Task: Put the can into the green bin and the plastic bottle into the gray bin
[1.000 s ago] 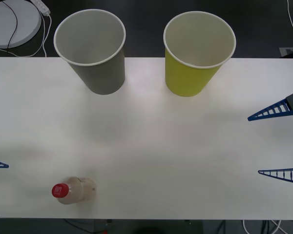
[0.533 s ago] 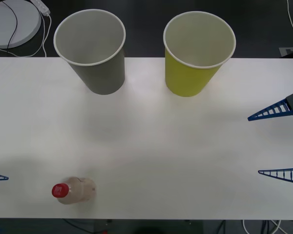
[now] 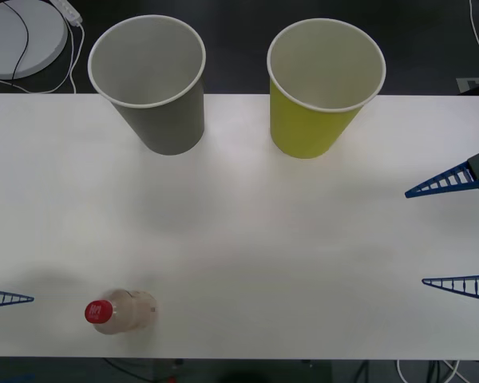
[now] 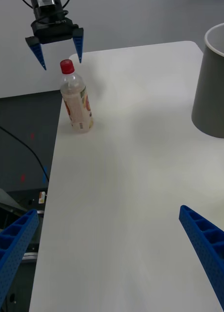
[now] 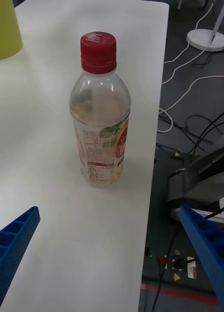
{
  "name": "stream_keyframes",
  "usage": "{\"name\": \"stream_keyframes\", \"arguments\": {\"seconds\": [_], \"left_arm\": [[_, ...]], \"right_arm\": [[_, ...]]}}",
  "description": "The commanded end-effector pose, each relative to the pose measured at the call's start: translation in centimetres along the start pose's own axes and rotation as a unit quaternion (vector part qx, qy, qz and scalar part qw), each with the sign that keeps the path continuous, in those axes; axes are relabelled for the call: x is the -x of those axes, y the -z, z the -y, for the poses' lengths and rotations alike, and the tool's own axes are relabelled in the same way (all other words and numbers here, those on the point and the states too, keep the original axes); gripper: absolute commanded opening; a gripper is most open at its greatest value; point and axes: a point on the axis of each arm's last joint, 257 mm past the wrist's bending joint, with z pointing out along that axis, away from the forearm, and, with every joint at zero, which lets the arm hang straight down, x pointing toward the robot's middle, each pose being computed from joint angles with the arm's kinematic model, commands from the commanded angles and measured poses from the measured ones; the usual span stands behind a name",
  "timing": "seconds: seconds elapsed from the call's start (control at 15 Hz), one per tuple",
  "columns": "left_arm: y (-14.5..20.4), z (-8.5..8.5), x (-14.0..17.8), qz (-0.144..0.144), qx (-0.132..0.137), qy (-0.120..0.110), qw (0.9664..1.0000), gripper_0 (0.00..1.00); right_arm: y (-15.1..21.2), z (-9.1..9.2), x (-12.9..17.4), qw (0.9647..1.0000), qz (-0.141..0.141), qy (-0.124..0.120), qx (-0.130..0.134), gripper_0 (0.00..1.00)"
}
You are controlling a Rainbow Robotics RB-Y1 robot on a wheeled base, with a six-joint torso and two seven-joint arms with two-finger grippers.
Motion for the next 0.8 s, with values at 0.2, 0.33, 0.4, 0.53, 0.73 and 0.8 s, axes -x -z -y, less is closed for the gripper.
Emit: {"name": "stream_keyframes", "arguments": {"seconds": [0.2, 0.33, 0.4, 0.53, 0.73, 0.8], "left_arm": [[-1.7, 0.2, 0.1, 0.012, 0.004, 0.009, 0.9999, 1.00], [-2.7, 0.1, 0.1, 0.015, 0.003, 0.009, 0.9998, 1.00], [-3.2, 0.1, 0.3, 0.021, 0.002, 0.012, 0.9997, 1.00], [-4.0, 0.3, 0.7, 0.033, 0.001, 0.018, 0.9993, 1.00], [-5.1, 0.1, 1.3, 0.048, 0.005, 0.019, 0.9986, 1.00], [-5.5, 0.2, 1.5, 0.055, 0.009, 0.020, 0.9983, 1.00]], "right_arm": [[0.0, 0.0, 0.0, 1.0000, 0.000, 0.000, 0.000, 1.00], [0.0, 0.0, 0.0, 1.0000, 0.000, 0.000, 0.000, 1.00], [0.0, 0.0, 0.0, 1.0000, 0.000, 0.000, 0.000, 1.00], [0.0, 0.0, 0.0, 1.0000, 0.000, 0.000, 0.000, 1.00], [0.0, 0.0, 0.0, 1.0000, 0.000, 0.000, 0.000, 1.00], [0.0, 0.0, 0.0, 1.0000, 0.000, 0.000, 0.000, 1.00]]}}
